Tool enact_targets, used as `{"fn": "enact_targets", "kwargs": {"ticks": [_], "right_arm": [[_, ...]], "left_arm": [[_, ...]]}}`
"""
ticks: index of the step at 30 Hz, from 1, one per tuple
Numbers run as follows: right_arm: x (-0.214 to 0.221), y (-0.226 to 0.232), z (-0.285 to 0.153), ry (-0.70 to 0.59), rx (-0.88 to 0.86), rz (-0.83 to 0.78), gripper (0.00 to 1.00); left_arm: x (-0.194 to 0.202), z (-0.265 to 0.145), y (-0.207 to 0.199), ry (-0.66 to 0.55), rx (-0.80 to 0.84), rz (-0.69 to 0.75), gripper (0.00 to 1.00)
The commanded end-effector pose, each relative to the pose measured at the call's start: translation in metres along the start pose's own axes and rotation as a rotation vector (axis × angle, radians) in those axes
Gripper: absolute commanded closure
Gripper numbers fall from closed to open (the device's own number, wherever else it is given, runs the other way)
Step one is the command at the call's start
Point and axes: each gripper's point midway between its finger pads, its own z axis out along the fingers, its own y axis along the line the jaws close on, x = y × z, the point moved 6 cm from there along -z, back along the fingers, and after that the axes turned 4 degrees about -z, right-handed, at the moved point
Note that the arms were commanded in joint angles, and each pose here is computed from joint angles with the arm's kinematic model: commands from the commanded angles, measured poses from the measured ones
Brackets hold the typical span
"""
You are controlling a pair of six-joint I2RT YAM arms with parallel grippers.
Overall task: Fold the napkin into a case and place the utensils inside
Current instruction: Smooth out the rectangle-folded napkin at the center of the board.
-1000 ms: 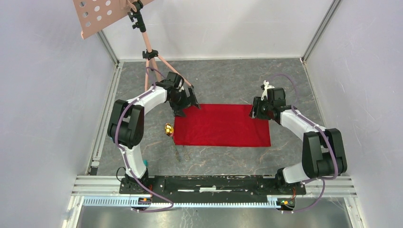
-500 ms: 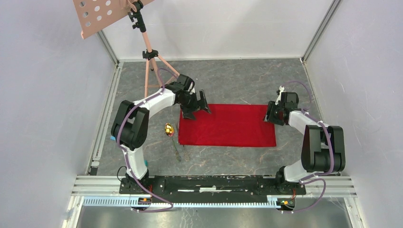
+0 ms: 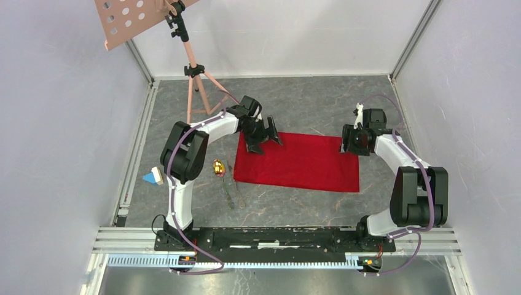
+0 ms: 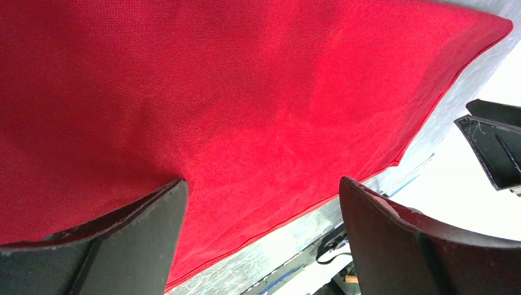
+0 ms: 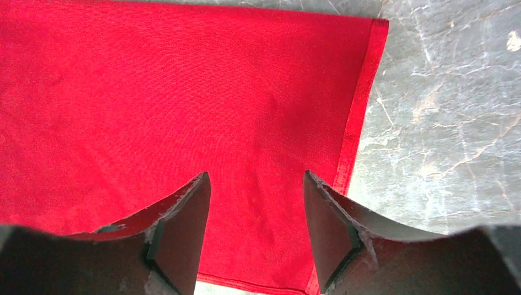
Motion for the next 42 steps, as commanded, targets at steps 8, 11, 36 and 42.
{"fn": "enact_targets", "kwargs": {"ticks": [8,11,36,42], "right_arm": [[-0.006,0.008,-0.01,0.029,-0.056,-0.04,0.38],[0.001,0.01,0.002,0.046,-0.087,-0.023,0.4],[0.011,-0.038,-0.009,0.297,0.1,-0.035,0.45],[0.018,-0.041,-0.002,0.324,0.099,-0.037,0.45]], "left_arm": [[-0.014,0.007,-0.025,0.017,0.04,0.019,0.0],[-0.016,-0.003,-0.036,0.01,0.062,0.042,0.0],[0.01,-0.098,-0.07,-0.147,0.144,0.296,0.0],[0.013,-0.102,-0.075,-0.144,0.165,0.309,0.0]]}}
